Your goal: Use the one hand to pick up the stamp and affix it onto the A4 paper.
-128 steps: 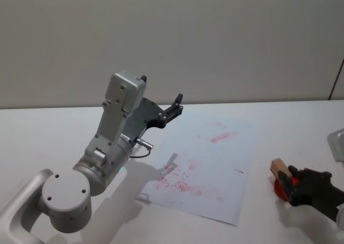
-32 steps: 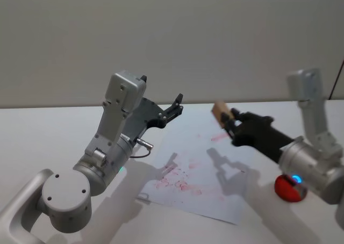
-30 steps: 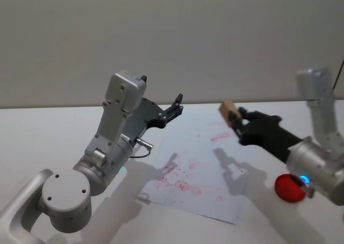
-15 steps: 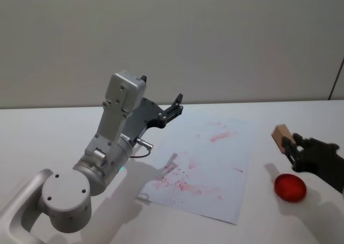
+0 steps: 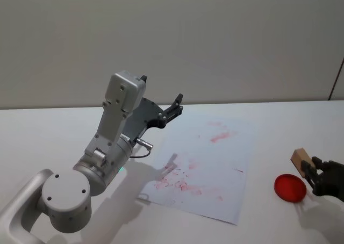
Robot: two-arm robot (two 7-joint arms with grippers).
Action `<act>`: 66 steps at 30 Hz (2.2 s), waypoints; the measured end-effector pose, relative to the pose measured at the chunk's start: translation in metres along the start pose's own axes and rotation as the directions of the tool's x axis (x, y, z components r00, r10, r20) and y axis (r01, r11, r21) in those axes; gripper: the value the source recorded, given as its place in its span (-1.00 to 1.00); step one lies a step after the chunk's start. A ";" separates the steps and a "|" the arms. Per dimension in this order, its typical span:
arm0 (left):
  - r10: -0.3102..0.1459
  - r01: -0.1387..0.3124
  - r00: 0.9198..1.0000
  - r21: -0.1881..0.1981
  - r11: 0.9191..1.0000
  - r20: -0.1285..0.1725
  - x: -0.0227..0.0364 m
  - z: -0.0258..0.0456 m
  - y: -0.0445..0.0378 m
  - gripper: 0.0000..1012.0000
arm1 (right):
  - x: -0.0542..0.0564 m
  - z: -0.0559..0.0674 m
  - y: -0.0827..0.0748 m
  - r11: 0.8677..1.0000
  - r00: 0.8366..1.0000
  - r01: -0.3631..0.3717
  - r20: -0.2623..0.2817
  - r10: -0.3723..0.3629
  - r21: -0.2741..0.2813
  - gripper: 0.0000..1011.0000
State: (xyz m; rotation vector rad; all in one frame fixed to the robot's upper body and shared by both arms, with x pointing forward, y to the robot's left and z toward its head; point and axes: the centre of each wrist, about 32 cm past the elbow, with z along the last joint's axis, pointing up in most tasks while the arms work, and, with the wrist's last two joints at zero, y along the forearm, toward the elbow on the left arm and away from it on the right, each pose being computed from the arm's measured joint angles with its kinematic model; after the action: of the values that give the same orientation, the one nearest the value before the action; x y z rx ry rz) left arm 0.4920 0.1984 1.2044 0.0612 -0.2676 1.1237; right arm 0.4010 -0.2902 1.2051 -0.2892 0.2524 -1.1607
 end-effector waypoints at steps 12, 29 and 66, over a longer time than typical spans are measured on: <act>0.000 0.000 1.000 0.000 1.000 0.000 0.0000 0.0000 0.0000 0.98 | 0.003 -0.007 0.006 0.998 0.999 -0.020 0.032 0.022 -0.060 -0.56; 0.000 0.000 1.000 0.000 1.000 0.000 0.0000 0.0000 0.0000 0.98 | -0.001 -0.010 0.025 0.992 0.997 -0.051 0.058 0.058 -0.111 -0.35; 0.000 0.000 1.000 0.000 1.000 0.000 0.0000 0.0000 0.0000 0.98 | -0.005 -0.010 0.035 0.996 0.996 -0.051 0.074 0.056 -0.072 0.98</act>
State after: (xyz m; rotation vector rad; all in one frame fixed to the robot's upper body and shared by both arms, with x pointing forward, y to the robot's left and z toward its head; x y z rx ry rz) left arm 0.4920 0.1984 1.2044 0.0612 -0.2676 1.1237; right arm 0.4258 -0.2736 1.1837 -0.3850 0.2333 -1.0872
